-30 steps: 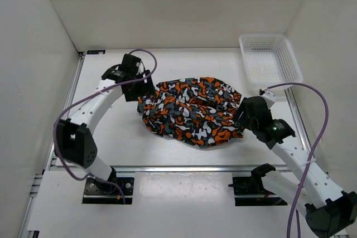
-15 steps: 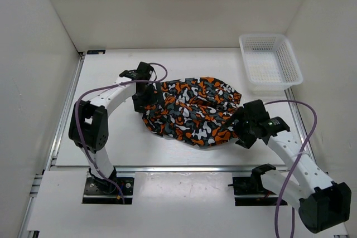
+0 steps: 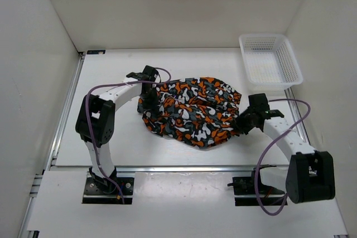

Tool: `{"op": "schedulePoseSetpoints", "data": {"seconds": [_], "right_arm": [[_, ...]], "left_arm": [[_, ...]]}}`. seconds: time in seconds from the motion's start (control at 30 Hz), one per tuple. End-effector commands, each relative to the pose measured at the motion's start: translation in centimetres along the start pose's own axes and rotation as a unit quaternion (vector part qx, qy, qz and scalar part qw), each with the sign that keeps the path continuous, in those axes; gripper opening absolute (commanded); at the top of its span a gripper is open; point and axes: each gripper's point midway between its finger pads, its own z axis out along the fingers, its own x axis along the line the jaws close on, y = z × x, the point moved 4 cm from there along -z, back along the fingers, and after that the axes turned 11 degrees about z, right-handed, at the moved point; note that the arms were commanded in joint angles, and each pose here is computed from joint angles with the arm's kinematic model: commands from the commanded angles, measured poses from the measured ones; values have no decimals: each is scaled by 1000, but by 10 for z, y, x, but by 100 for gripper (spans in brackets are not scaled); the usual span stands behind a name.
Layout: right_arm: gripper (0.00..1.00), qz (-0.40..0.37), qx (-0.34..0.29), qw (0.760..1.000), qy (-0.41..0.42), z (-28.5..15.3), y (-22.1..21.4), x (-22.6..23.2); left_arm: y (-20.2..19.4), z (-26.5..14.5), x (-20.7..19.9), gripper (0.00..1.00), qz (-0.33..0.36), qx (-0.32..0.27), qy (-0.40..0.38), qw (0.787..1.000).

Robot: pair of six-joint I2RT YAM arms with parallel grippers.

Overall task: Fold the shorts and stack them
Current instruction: Flatten the shorts out

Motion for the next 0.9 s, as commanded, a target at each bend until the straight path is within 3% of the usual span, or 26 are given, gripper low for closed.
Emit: {"op": "schedulePoseSetpoints", "data": {"seconds": [0.0,0.07,0.23,0.33,0.47,0.5,0.53,0.67,0.7,0.77,0.87], "right_arm": [[16,-38,-16,998,51,0,12,37],[0,-54,-26,997,53,-3,17,46],[0,-101,-61,986,117,-40,36,108],[0,-123,-82,976,157,-70,45,146],[0,-140,-90,974,156,-77,44,154],[0,-143,-93,974,148,-73,44,149],[0,-142,-87,977,134,-65,43,140],[0,-142,-85,981,102,-50,40,115],[0,-142,-84,981,99,-49,39,111],[0,-145,-82,983,81,-41,38,97],[0,-149,-82,983,69,-36,36,84]], "left_arm": [[19,-27,-8,10,4,-54,-9,998],[25,-36,-9,10,5,-69,-8,998],[46,-70,-14,10,16,-109,5,994],[70,-113,-14,10,16,-151,16,988],[79,-158,-18,10,13,-197,-1,980],[73,-158,-21,15,21,-187,-18,982],[70,-156,-23,33,23,-185,-28,982],[28,-119,-30,79,35,-127,-55,990],[4,-103,-31,79,40,-93,-69,992],[-12,-89,-31,79,53,-85,-61,993],[-32,-72,-26,57,95,-100,23,990]]}}
